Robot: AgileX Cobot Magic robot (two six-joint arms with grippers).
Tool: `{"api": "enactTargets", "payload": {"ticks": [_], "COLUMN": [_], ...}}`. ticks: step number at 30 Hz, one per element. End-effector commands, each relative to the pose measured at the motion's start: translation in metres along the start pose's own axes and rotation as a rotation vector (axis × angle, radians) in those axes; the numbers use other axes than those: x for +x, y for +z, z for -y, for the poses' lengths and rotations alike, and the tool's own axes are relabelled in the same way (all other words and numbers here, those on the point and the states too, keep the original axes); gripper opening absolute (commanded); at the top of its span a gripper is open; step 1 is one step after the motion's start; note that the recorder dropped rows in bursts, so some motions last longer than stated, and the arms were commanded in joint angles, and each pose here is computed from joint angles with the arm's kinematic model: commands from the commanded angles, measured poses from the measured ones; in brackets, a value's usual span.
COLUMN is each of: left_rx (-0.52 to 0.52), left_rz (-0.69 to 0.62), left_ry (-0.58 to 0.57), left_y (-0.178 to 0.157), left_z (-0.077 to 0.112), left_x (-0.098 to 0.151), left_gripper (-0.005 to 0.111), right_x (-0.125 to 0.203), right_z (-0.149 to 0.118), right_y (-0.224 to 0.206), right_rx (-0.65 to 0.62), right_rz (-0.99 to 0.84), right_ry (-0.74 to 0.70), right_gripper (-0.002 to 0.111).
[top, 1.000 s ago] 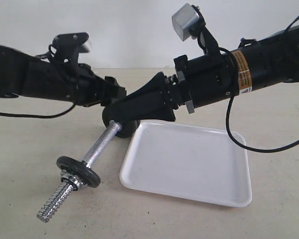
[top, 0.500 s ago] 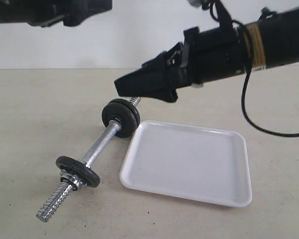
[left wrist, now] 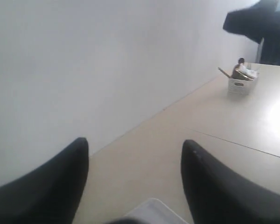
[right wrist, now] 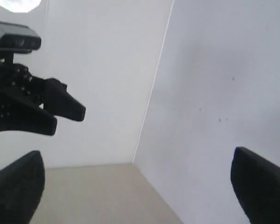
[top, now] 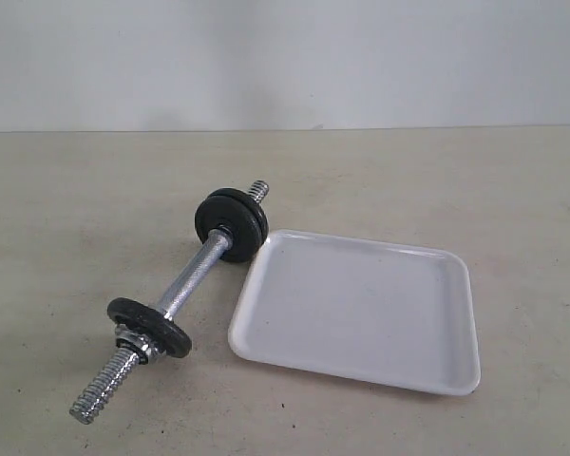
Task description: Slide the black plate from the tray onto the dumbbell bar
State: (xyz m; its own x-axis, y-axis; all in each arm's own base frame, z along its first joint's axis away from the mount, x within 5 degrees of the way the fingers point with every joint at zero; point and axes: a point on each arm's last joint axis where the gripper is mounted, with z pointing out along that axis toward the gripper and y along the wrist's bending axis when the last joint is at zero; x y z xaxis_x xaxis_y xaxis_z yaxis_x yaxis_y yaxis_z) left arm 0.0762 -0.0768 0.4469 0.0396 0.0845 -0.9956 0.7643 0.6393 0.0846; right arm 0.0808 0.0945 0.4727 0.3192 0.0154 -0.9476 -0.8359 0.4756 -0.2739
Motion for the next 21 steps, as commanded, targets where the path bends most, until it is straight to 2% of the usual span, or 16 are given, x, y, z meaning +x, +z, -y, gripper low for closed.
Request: {"api": "enactTargets", "payload": {"ticks": [1,3,6,9,13,15,19,21], "left_rx": [0.056,0.017,-0.043,-0.1,-0.196,-0.236,-0.33,-0.38], "left_rz": [0.025,0.068,0.107,0.104,0.038,-0.009,-0.06,-0.068], "left_ry": [0.08,0.157,0.209,0.221,0.212,0.234,0.245,0.259], "left_y": [-0.046,-0.069,-0.093,-0.104,-0.108,-0.109,-0.111,-0.113], "left_z": [0.029,0.039,0.047,0.047,0.04,0.036,0.027,0.023], "left_x": [-0.001,-0.002,0.0,0.003,0.009,0.013,0.016,0.016], "left_gripper": [0.055,0.054,0.047,0.034,0.011,0.004,0.004,0.004], "right_x": [-0.029,-0.035,-0.029,-0.011,0.011,0.019,0.029,0.03], "right_z": [-0.03,-0.034,-0.015,0.009,0.028,0.031,0.027,0.022], "right_y": [-0.037,-0.049,-0.057,-0.063,-0.074,-0.08,-0.089,-0.097], "right_rx": [0.025,0.093,0.351,0.612,0.877,0.95,0.994,1.013], "right_rz": [0.113,0.151,0.166,0.122,0.059,0.018,-0.104,-0.108], "right_ry": [-0.106,-0.161,-0.17,-0.172,-0.158,-0.195,-0.388,-0.358], "right_gripper": [0.105,0.105,0.105,0.105,0.105,0.105,0.105,0.105]}}
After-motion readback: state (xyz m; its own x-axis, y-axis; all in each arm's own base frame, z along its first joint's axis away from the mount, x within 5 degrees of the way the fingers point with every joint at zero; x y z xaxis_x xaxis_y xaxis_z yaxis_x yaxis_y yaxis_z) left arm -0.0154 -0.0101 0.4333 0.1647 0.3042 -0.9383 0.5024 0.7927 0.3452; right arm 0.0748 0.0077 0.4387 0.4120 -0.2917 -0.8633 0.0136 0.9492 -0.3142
